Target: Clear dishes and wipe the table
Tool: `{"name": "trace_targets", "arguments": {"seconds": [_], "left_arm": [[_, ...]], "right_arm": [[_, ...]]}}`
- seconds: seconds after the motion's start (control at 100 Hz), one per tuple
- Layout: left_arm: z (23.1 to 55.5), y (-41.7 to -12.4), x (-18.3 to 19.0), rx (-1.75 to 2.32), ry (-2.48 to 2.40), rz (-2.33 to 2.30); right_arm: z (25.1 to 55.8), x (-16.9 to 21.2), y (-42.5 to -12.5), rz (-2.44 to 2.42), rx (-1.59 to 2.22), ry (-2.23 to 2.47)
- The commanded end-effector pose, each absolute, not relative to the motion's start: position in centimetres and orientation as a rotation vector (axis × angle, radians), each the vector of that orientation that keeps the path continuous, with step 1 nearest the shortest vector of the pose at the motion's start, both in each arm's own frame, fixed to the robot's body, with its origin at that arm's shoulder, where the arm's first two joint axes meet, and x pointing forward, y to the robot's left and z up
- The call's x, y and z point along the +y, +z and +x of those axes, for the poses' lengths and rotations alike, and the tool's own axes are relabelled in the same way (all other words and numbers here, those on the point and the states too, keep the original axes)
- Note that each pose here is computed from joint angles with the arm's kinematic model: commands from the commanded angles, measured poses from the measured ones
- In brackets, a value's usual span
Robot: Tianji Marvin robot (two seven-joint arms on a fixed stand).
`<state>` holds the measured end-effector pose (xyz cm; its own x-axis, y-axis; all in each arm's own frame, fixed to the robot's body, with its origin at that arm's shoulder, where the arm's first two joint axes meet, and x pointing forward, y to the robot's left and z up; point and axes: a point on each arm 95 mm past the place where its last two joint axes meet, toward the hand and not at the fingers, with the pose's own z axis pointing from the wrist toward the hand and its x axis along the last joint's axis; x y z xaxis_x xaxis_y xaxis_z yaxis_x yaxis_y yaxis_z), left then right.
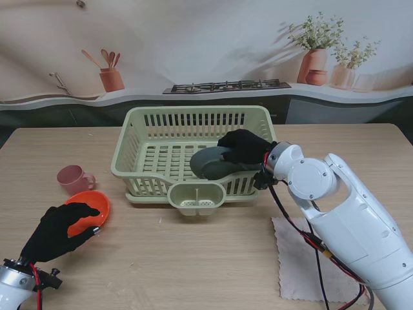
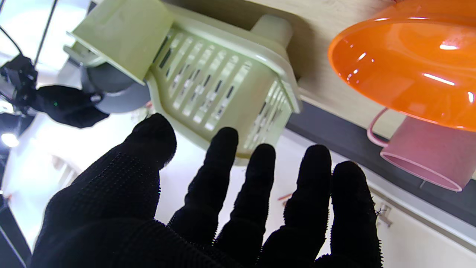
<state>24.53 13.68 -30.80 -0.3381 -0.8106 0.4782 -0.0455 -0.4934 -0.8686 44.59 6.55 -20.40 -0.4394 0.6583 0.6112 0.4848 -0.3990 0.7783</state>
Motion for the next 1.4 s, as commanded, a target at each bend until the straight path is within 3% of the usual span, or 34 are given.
{"name": "trace_targets", "arguments": {"seconds": [0.0,0.53,1.39], "left_arm": [[24.5,-30.9,13.6,1.148,-1.881,-1.372],[24.5,-30.9,13.6,1.150,-1.881,-1.373],[24.5,-31.0,13.7,1.145,-1.880,-1.361]], "right_arm": [[44.6,6.8,-20.8,1.590,1.670,1.940],[44.5,5.4,-21.6,1.609,1.764,1.875],[43.3,2.4,-19.1,1.428,1.633,2.062]]}}
